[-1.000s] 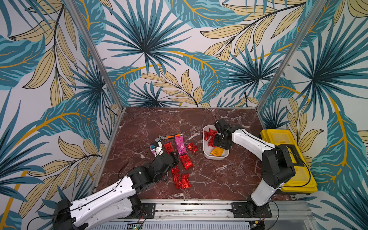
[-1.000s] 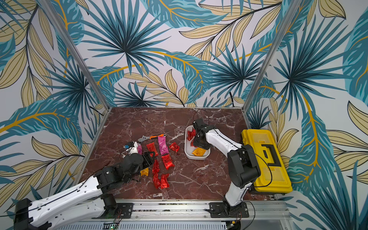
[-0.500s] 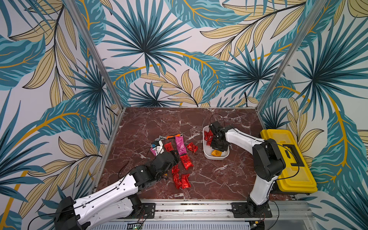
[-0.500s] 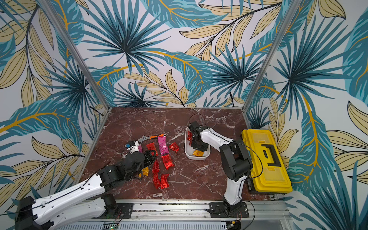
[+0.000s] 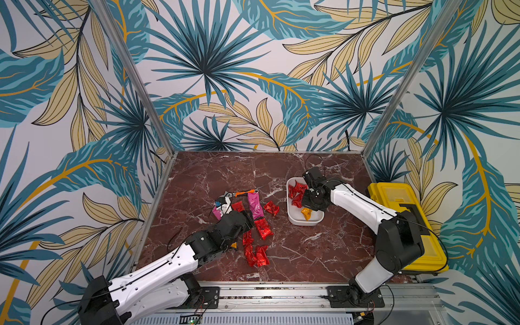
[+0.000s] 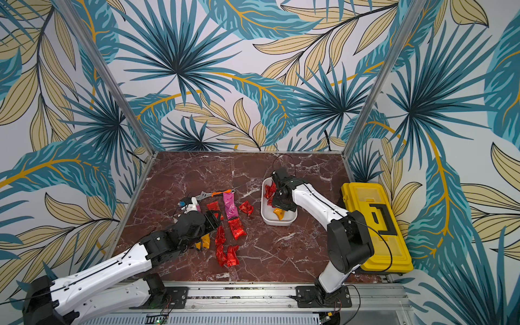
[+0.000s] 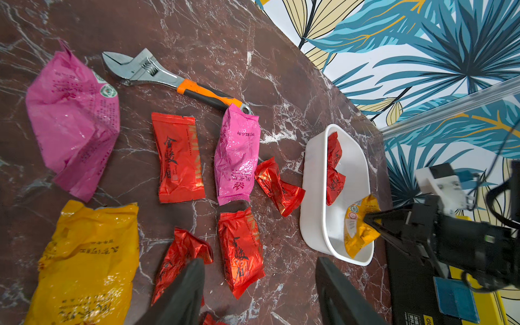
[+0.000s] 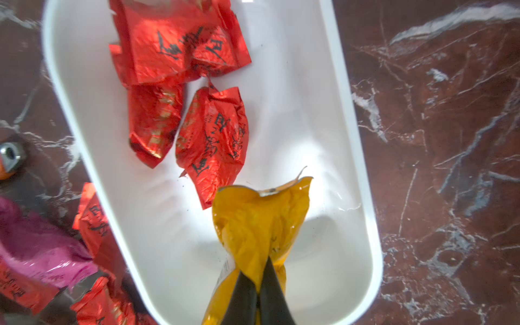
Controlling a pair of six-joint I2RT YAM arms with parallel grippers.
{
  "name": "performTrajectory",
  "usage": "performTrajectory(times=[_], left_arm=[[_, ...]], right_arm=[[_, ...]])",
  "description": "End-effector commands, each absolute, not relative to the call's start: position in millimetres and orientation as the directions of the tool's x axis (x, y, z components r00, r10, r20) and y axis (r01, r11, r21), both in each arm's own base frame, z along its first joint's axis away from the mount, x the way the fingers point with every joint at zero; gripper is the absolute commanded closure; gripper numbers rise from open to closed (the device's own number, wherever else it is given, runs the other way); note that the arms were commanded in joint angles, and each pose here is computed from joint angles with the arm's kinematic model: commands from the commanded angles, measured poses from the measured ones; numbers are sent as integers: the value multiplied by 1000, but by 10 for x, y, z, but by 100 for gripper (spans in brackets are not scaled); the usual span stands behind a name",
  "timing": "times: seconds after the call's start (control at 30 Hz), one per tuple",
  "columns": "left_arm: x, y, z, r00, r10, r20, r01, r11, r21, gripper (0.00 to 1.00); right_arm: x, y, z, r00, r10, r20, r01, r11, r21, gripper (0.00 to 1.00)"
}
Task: Take the tea bags out of the storage box
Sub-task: Pick up the tea bag from the storage box, then place the tea bag at the center of the board.
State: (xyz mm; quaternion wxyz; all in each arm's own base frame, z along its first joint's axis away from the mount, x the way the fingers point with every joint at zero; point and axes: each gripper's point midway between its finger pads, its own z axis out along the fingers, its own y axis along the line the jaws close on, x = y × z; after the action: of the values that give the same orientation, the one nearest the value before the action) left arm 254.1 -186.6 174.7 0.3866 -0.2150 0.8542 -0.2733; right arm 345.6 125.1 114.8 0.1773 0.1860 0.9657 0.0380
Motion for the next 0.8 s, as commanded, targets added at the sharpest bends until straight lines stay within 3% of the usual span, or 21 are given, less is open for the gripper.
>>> performTrajectory(times=[0.0,0.33,0.53,0.77], left_arm=[[2621,-1930,1895,-601,-584,-546,-118,740,-662,32],[2742,-1844,1887,-566,-638,-522,-148,701,-697,32],[2740,-1786,1788,-552,-674,-491,-186,674,-715,33],[2695,-1734,1737,-548,-688,-476,-204,662,-721,33]], right_arm=[[3241,1270,1281,-892,315,-323,287,949,134,97],[2412,1965,1587,-936,50,-347,5,991,130,97],[1962,2468,1227,-949,-128,-289,-154,986,69,96],[1905,2791,707,-952,-188,-240,-208,976,63,93]])
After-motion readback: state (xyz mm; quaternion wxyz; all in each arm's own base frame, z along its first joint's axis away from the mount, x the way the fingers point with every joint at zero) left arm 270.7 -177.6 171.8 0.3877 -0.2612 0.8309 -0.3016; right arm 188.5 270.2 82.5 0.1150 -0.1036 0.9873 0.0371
